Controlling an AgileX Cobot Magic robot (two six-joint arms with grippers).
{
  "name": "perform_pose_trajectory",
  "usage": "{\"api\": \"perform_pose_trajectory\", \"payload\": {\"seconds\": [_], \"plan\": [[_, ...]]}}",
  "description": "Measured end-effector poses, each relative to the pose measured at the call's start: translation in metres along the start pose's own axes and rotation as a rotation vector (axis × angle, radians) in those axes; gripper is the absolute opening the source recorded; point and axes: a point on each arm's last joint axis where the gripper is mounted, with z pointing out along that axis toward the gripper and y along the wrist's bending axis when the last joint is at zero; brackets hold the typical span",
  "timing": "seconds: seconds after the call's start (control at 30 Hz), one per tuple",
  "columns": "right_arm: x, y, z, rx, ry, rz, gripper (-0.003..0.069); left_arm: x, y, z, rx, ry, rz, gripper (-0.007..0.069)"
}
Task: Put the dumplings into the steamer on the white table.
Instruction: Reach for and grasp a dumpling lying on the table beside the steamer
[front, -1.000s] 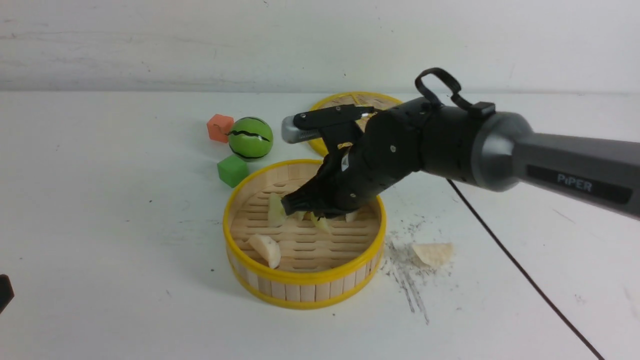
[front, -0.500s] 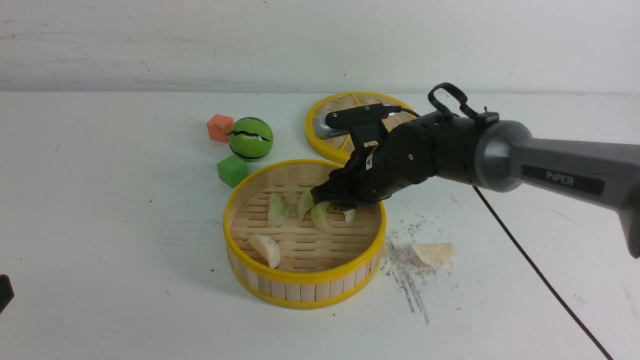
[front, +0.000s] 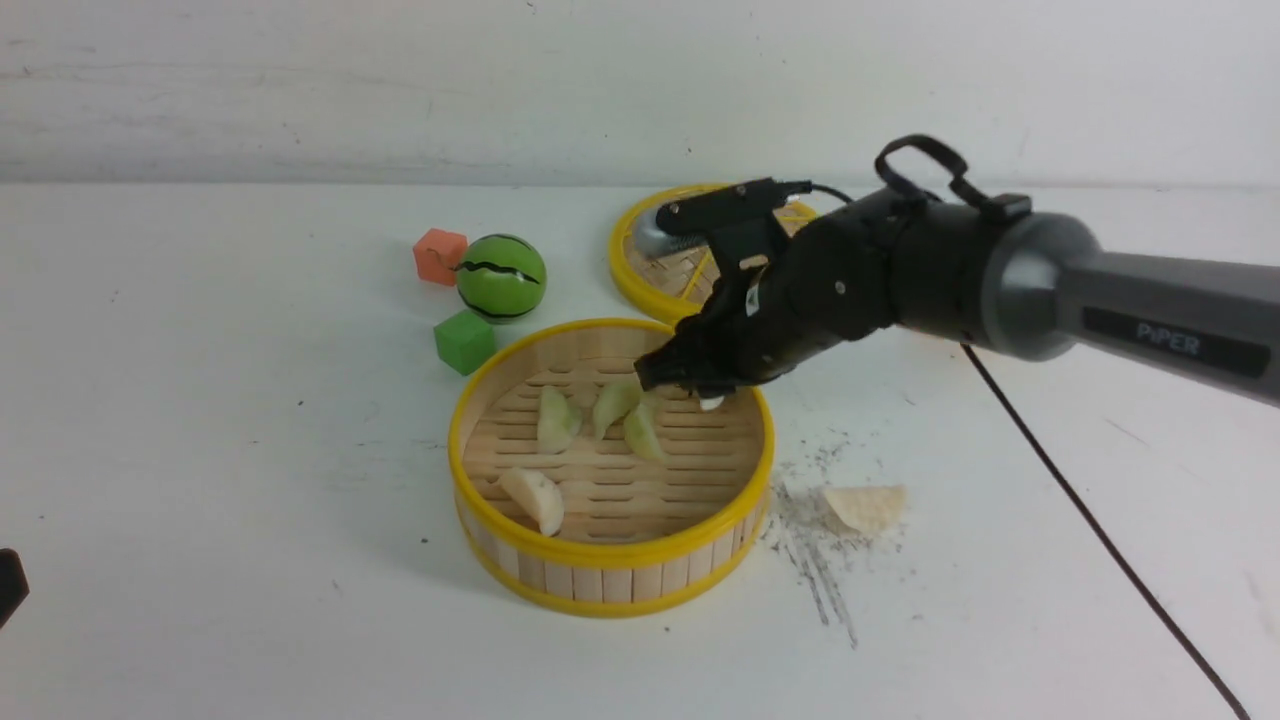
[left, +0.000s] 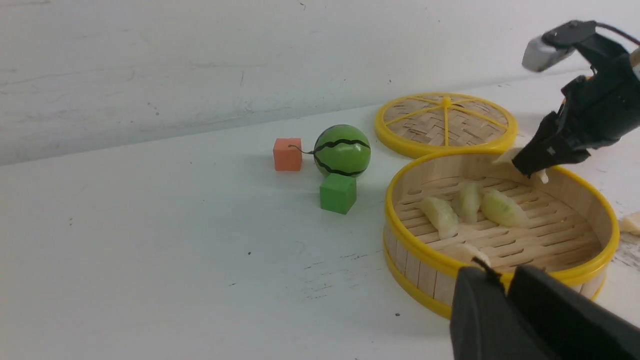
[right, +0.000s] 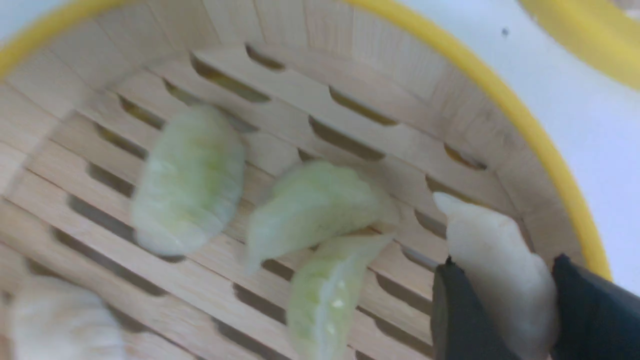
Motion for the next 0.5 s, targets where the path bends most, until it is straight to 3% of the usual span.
{"api": "perform_pose_trajectory", "payload": {"seconds": [0.13, 0.27, 0.5], "plan": [[-0.001, 0.024, -0.011, -0.074, 0.006, 0.052, 0.0232, 0.0, 0.0, 0.0, 0.0, 0.0, 0.0, 0.0088], [0.018, 0.056, 0.004, -0.124, 0.073, 0.003, 0.0232, 0.0, 0.0, 0.0, 0.0, 0.0, 0.0, 0.0091], [0.042, 0.064, 0.031, -0.12, 0.158, -0.02, 0.0232, 0.0, 0.0, 0.0, 0.0, 0.0, 0.0, 0.0091]]}}
